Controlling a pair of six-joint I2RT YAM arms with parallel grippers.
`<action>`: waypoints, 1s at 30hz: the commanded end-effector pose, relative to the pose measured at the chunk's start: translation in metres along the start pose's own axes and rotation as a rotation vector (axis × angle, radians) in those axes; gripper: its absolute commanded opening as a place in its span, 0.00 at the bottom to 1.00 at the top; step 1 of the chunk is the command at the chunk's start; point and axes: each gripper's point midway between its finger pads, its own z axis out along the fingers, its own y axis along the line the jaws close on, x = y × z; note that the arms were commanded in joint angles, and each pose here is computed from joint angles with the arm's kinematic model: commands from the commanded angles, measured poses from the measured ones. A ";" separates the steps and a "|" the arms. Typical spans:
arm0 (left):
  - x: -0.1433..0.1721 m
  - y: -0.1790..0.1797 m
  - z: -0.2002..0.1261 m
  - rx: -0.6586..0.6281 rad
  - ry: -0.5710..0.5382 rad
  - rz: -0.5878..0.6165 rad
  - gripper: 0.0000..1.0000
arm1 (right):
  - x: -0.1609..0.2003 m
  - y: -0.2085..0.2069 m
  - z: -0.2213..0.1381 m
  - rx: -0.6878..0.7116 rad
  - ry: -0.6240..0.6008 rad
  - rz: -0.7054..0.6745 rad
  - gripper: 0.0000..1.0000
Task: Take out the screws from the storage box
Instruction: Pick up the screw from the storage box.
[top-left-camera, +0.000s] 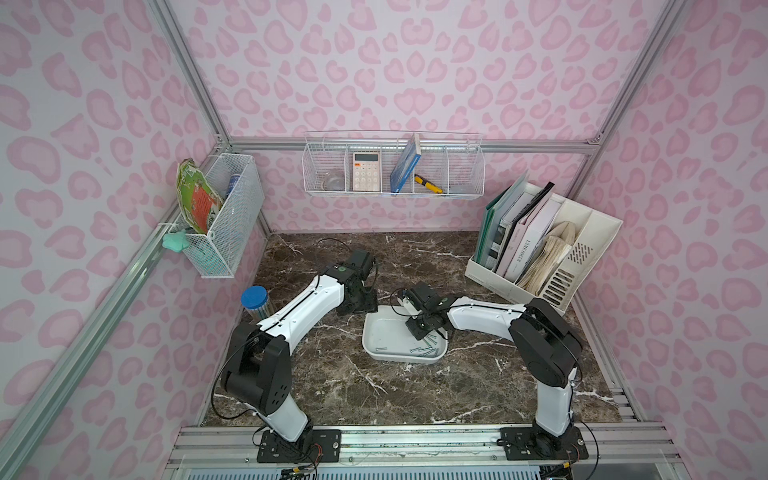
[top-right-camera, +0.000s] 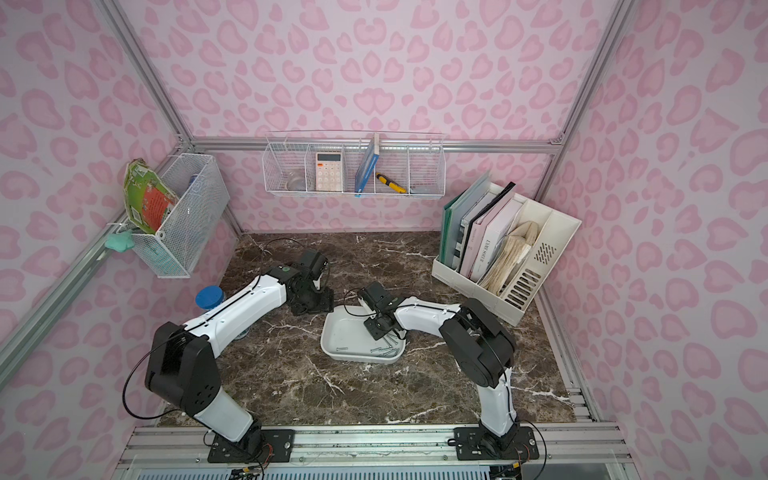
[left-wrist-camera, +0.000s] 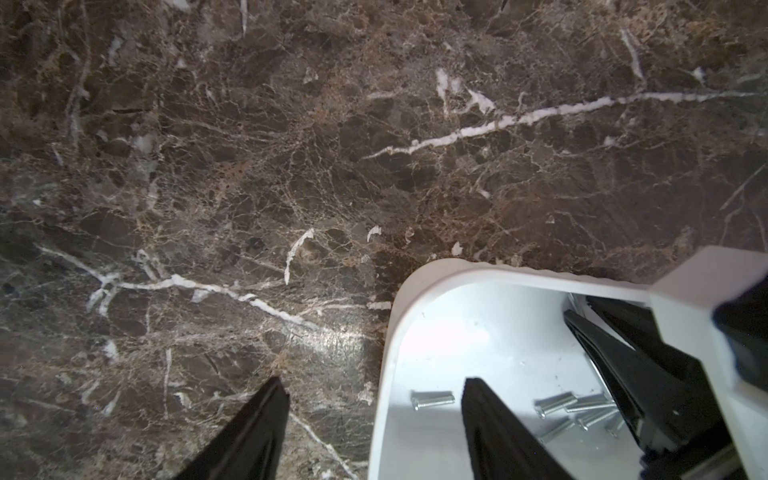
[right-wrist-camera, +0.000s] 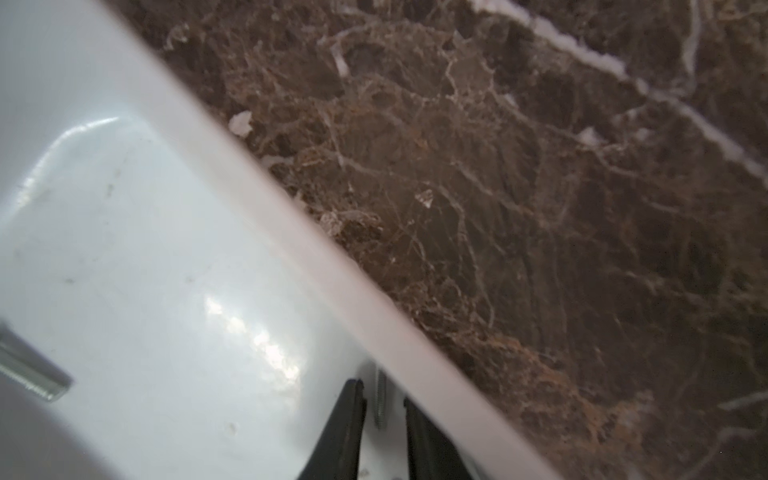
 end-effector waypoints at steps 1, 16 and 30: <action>-0.003 0.004 -0.002 -0.016 -0.021 -0.012 0.71 | -0.003 -0.001 0.004 0.008 -0.007 0.019 0.22; -0.004 0.006 -0.006 -0.024 -0.035 -0.014 0.71 | 0.026 -0.005 0.026 0.072 0.077 0.058 0.12; -0.004 0.005 -0.007 -0.016 -0.037 -0.013 0.72 | 0.025 0.003 0.013 0.063 0.070 0.042 0.21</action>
